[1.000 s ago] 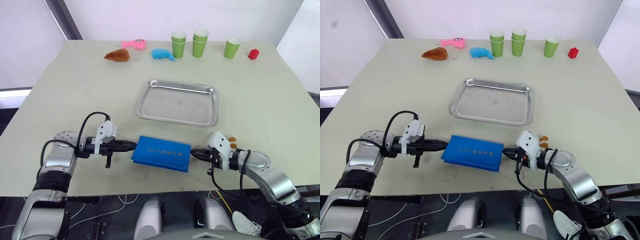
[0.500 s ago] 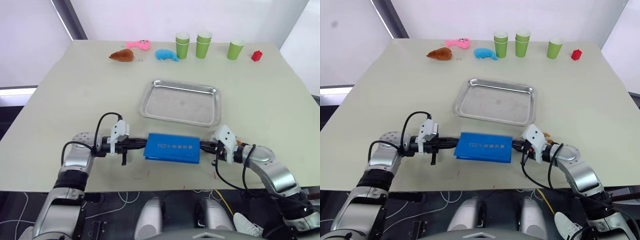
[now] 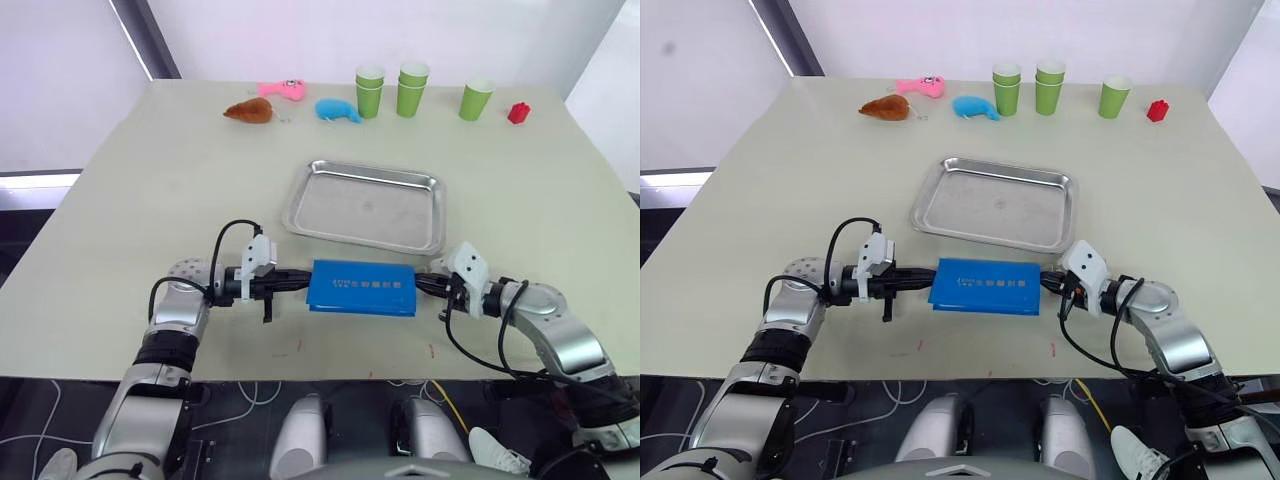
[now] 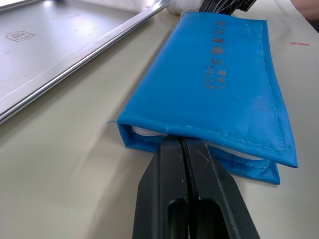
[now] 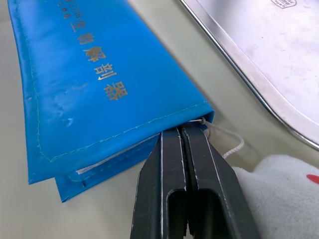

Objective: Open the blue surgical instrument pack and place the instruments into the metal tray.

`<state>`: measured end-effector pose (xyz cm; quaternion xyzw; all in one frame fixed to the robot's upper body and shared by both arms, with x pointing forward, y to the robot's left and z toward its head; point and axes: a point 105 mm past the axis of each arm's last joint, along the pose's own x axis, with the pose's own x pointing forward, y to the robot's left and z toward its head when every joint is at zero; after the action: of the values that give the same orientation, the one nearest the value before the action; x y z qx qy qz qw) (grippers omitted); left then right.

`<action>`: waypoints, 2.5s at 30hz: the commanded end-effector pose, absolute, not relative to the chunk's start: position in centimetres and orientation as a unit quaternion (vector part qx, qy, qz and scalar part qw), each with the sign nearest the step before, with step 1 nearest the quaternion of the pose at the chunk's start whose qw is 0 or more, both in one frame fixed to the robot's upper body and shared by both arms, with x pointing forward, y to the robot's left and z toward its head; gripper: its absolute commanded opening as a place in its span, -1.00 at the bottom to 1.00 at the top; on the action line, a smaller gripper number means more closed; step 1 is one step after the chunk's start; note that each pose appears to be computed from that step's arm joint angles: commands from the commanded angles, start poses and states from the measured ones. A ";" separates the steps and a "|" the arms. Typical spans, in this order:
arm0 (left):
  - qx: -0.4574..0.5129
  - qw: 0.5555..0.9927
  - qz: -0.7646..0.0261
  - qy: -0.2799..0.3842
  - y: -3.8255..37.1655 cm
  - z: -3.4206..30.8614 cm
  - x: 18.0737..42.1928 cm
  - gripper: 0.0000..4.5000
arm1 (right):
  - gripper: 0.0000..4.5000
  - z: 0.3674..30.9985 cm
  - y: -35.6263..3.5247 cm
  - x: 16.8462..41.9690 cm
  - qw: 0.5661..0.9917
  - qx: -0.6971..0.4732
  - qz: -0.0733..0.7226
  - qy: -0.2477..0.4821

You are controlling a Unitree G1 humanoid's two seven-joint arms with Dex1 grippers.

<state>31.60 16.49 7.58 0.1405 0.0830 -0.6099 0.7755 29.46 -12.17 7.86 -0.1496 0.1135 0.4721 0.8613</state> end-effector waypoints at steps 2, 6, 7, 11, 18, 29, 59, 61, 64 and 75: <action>0.145 0.790 -0.587 0.097 18.6 7.5 31.0 -0.97 | -1.00 9.5 -14.7 28.6 0.868 -0.160 0.462 0.080; 0.174 0.800 -0.565 0.098 20.5 7.9 30.4 -0.97 | -1.00 9.9 -16.5 27.9 0.871 -0.168 0.455 0.076; 0.174 0.803 -0.562 0.096 20.9 8.3 30.2 -0.97 | -1.00 10.0 -16.7 27.6 0.868 -0.166 0.461 0.075; 0.185 0.802 -0.563 0.080 22.1 10.1 29.5 -0.97 | -1.00 10.2 -16.7 25.7 0.845 -0.158 0.506 0.066; 0.187 0.749 -0.633 0.061 22.0 14.9 26.4 -1.00 | 0.24 11.3 -13.5 23.1 0.807 -0.160 0.568 -0.013; 0.190 0.674 -0.710 0.076 19.3 17.8 23.6 0.03 | 1.00 10.0 -9.2 24.7 0.766 -0.243 0.587 -0.096; 0.199 0.677 -0.705 0.070 20.5 17.8 22.4 1.00 | -0.92 8.2 -8.9 27.6 0.723 -0.303 0.608 -0.123; 0.199 0.677 -0.705 0.070 20.5 17.7 22.4 1.00 | -0.99 8.3 -8.9 27.6 0.723 -0.301 0.610 -0.122; 0.200 0.681 -0.702 0.064 20.4 17.6 22.5 1.00 | -0.99 8.9 -9.1 27.2 0.724 -0.285 0.616 -0.124; 0.205 0.681 -0.701 0.053 20.3 17.5 22.7 1.00 | -0.99 12.6 -9.3 22.7 0.662 -0.161 0.731 -0.039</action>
<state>23.03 20.29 16.83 0.1892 0.0657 -0.6879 0.6976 23.38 -9.66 11.01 -0.1826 -0.0270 0.7120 0.6774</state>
